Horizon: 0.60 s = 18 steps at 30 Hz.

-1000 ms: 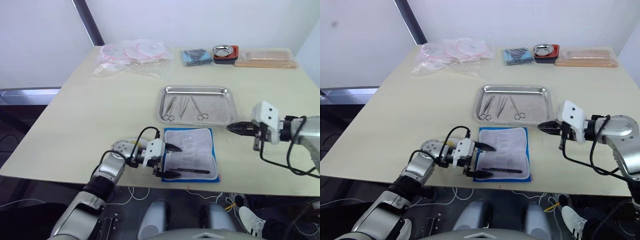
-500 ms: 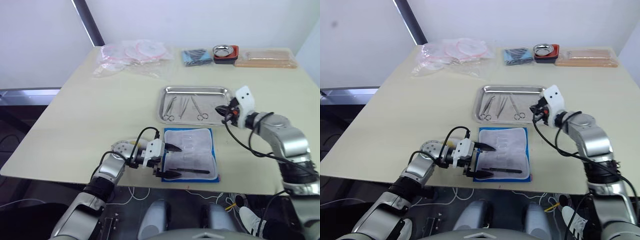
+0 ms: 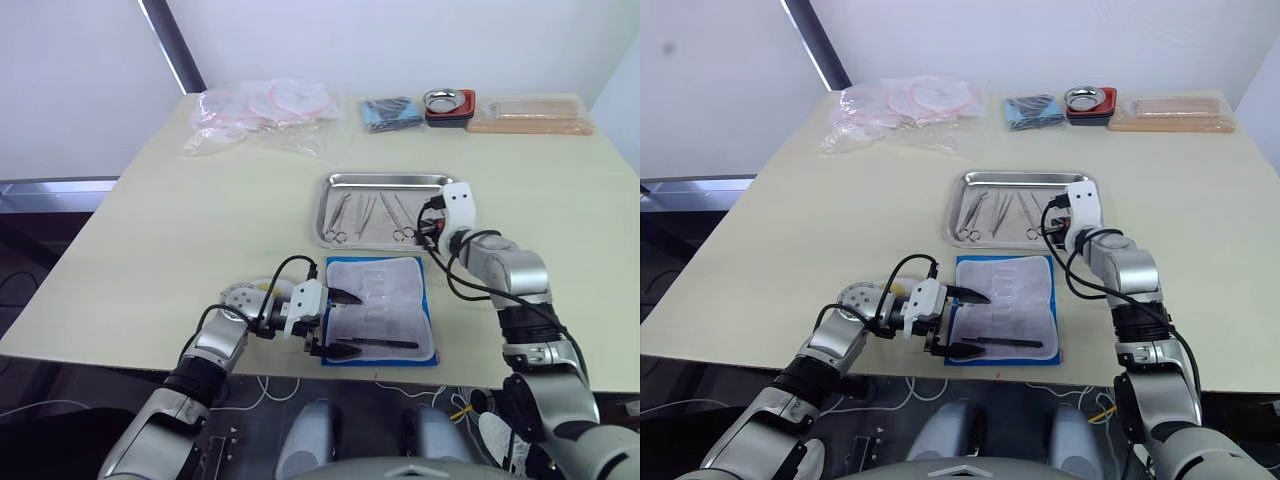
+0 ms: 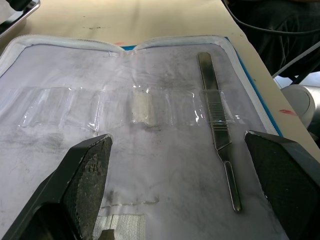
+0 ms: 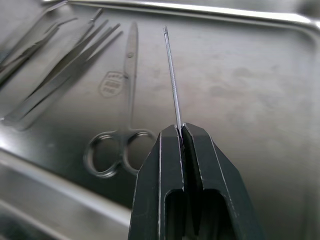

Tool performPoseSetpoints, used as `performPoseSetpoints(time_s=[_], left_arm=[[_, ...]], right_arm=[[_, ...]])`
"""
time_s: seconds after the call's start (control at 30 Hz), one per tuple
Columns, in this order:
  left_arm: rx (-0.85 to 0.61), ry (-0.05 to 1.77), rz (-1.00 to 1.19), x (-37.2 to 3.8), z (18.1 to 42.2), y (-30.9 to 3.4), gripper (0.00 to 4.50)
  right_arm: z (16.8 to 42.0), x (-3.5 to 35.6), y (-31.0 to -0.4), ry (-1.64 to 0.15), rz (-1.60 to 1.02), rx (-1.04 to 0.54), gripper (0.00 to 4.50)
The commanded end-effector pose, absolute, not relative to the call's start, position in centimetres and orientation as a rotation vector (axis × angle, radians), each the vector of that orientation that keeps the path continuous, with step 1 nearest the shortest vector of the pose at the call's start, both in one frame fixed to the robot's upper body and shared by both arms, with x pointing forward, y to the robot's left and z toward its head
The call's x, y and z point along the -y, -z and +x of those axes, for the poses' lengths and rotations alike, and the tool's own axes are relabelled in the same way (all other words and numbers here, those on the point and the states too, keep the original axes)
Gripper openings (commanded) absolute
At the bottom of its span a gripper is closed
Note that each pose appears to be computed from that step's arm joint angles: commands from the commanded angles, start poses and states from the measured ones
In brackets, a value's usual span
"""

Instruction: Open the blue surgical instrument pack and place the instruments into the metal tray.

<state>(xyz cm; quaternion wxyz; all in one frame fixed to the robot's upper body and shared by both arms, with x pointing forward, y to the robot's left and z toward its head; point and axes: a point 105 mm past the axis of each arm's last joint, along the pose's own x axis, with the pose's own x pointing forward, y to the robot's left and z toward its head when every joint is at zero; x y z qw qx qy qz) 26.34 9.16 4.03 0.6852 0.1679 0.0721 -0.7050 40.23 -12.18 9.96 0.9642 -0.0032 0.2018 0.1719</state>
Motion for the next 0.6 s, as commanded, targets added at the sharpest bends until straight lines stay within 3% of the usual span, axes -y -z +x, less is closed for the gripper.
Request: performPoseSetpoints(time_s=[0.03,0.1,0.13,0.2,0.27,0.33,0.37,0.4,0.47,0.6], left_arm=[[-0.509,1.507,0.375,-11.7,24.3,2.5,4.50],[-0.510,1.505,0.375,-11.8,24.3,2.5,4.50],[-0.510,1.505,0.377,-11.8,24.3,2.5,4.50],[-0.511,1.505,0.378,-11.8,24.3,2.5,4.50],[-0.510,1.505,0.378,-11.8,24.3,2.5,4.50],[-0.511,1.506,0.379,-11.9,24.3,2.5,4.50],[-0.512,1.506,0.379,-11.9,24.3,2.5,4.50],[-0.513,1.507,0.378,-11.9,24.3,2.5,4.50],[-0.513,1.507,0.378,-11.9,24.2,2.5,4.50],[-0.513,1.508,0.376,-11.9,24.2,2.5,4.50]], right_arm=[[40.7,11.9,-11.4,-0.365,-0.029,-0.354,0.08],[40.6,11.8,-11.2,-0.375,-0.030,-0.359,0.08],[40.5,11.7,-11.1,-0.382,-0.019,-0.364,0.62],[40.4,11.5,-11.5,-0.401,0.016,-0.346,1.18],[40.4,11.6,-12.0,-0.411,0.021,-0.318,2.50],[40.4,11.8,-12.9,-0.419,-0.006,-0.278,2.99],[40.3,11.8,-13.6,-0.431,-0.004,-0.249,3.57],[40.2,11.9,-14.1,-0.446,-0.011,-0.229,3.87],[39.6,11.7,-15.0,-0.496,-0.045,-0.165,4.33],[37.9,11.4,-16.4,-0.599,-0.017,-0.056,4.33]])
